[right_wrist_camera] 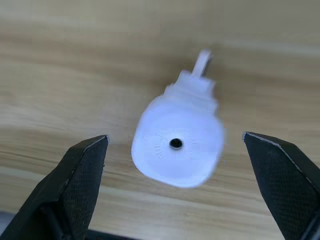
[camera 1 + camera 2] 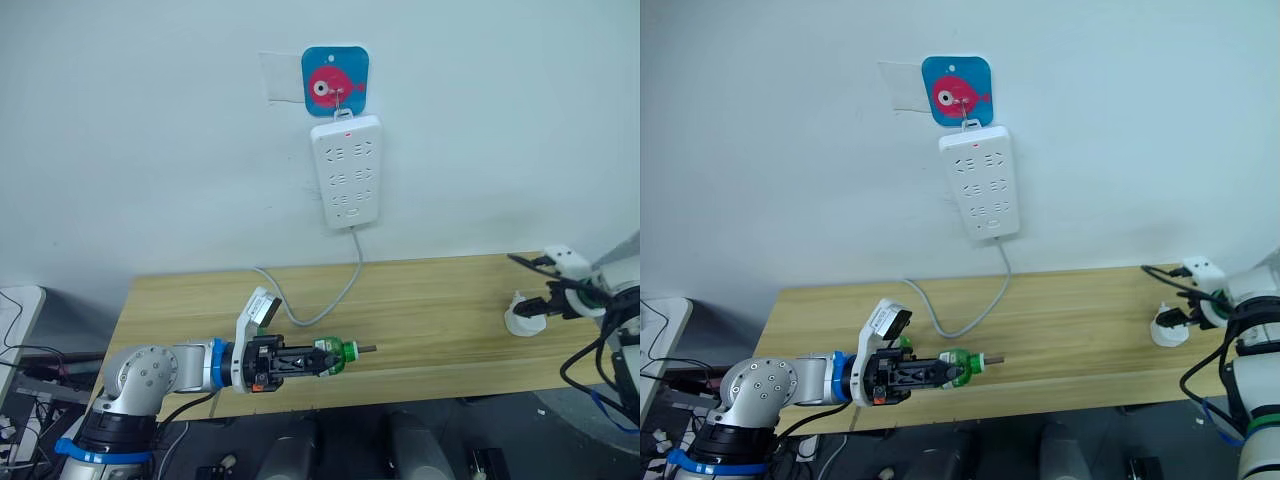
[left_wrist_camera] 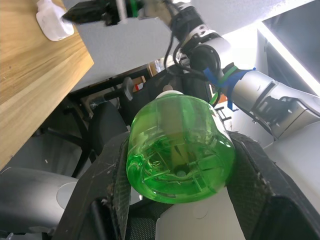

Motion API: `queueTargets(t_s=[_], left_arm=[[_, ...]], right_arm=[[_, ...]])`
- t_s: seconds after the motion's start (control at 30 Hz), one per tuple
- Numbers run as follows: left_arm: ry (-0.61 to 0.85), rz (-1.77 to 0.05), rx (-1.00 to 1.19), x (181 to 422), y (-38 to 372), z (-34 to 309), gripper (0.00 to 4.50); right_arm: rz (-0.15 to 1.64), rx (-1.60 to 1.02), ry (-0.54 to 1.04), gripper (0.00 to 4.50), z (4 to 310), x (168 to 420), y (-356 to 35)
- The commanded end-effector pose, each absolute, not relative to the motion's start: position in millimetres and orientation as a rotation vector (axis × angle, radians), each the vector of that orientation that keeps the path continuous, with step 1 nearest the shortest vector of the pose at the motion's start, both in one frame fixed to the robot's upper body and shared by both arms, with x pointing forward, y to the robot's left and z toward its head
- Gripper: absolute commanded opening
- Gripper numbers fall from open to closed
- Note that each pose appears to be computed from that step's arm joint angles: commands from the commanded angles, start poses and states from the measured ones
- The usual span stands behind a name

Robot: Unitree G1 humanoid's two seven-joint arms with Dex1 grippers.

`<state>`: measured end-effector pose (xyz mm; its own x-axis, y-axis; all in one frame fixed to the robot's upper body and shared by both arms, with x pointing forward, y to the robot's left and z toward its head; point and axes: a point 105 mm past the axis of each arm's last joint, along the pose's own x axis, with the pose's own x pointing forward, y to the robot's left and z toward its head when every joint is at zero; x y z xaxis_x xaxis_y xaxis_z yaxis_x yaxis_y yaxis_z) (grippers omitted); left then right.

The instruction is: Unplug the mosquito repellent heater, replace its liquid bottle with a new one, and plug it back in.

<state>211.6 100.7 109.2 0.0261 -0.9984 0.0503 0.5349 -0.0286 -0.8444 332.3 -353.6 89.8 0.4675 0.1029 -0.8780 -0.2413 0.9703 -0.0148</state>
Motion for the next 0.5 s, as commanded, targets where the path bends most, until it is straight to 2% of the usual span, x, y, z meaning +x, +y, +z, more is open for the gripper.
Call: queueTargets(t_s=[0.03, 0.1, 0.17, 0.33, 0.5], left_arm=[[0.682, -1.438, -0.820, 220.6, 99.7, 115.2, 2.24], [0.610, -1.417, -0.798, 232.0, 95.9, 117.9, 2.24], [0.537, -1.418, -0.764, 238.6, 89.3, 122.4, 2.24], [0.409, -1.404, -0.753, 247.3, 68.4, 129.8, 2.24], [0.330, -1.347, -0.717, 256.9, 58.4, 125.8, 2.24]], right_arm=[[0.251, -0.230, 0.963, 4.49, 113.6, 333.1, -350.1], [0.297, -0.264, 0.846, 4.49, 126.9, 337.3, -335.9], [0.368, -0.160, 0.738, 4.49, 135.0, 336.5, -306.7], [0.554, 0.220, 0.493, 4.49, 127.0, 307.1, -228.8], [0.501, 0.606, 0.322, 4.49, 117.0, 294.5, -191.9]])
